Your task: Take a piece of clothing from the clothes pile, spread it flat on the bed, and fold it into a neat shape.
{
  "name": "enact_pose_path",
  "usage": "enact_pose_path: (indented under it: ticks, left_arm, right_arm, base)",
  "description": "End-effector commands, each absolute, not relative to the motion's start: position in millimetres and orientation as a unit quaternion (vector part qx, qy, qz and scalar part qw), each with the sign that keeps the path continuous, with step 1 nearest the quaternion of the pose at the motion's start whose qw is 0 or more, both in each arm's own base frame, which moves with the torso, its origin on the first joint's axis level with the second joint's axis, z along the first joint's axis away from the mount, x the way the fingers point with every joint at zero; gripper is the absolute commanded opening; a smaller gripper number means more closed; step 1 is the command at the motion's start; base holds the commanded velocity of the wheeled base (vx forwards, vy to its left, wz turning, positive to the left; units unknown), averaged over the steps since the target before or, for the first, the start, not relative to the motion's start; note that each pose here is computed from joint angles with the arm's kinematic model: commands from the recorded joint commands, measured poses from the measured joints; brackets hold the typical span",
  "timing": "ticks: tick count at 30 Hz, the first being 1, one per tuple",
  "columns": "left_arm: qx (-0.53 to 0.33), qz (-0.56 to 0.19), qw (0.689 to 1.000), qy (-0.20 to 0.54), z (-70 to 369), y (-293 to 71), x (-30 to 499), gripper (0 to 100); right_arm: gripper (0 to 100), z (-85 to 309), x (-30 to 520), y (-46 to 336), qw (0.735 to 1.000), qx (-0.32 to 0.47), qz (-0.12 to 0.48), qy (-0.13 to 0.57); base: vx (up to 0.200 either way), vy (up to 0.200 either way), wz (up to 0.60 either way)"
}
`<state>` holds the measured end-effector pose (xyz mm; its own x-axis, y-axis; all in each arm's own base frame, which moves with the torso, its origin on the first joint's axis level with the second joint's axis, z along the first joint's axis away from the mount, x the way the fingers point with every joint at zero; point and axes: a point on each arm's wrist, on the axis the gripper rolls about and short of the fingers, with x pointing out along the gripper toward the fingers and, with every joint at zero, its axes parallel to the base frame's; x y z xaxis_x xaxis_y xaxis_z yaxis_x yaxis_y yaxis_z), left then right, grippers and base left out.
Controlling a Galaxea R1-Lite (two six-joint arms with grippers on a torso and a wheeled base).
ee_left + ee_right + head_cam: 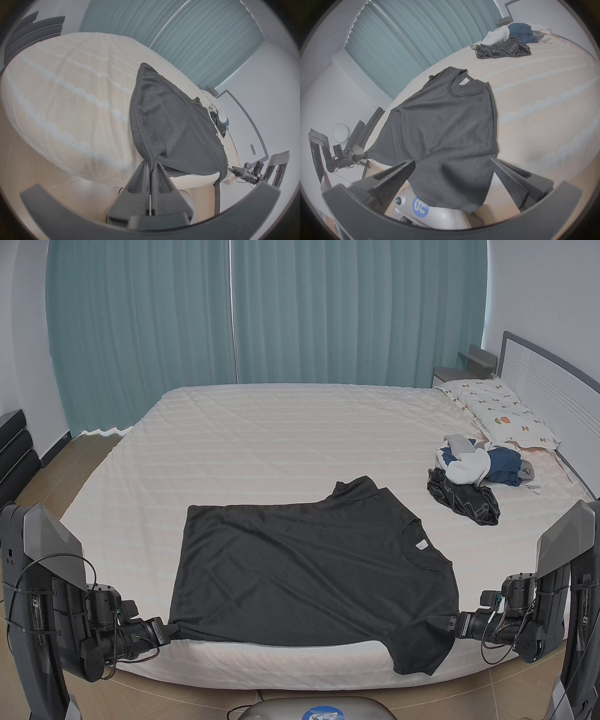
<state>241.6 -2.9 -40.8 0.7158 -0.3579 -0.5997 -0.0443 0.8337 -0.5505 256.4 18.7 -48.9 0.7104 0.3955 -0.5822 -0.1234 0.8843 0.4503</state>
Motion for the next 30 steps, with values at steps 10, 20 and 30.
enact_pose_path:
  ticks: [10, 20, 30]
  left_arm:
    - [-0.274, -0.091, 0.888, 0.357, -39, -3, 244, 0]
    - [-0.273, -0.091, 0.888, 0.357, -40, -3, 244, 0]
    - [-0.274, -0.090, 0.887, 0.361, -43, -3, 245, 0]
  right_arm:
    - [100, -57, 278, 7, 0.915, 0.196, 0.117, 0.332]
    - [100, -69, 277, 5, 0.910, 0.196, 0.111, 0.349]
    - [0, -61, 305, 4, 0.933, 0.187, 0.101, 0.289]
  base:
    - [0.000, 0.000, 0.00]
    - [0.000, 0.000, 0.00]
    - [0.000, 0.000, 0.00]
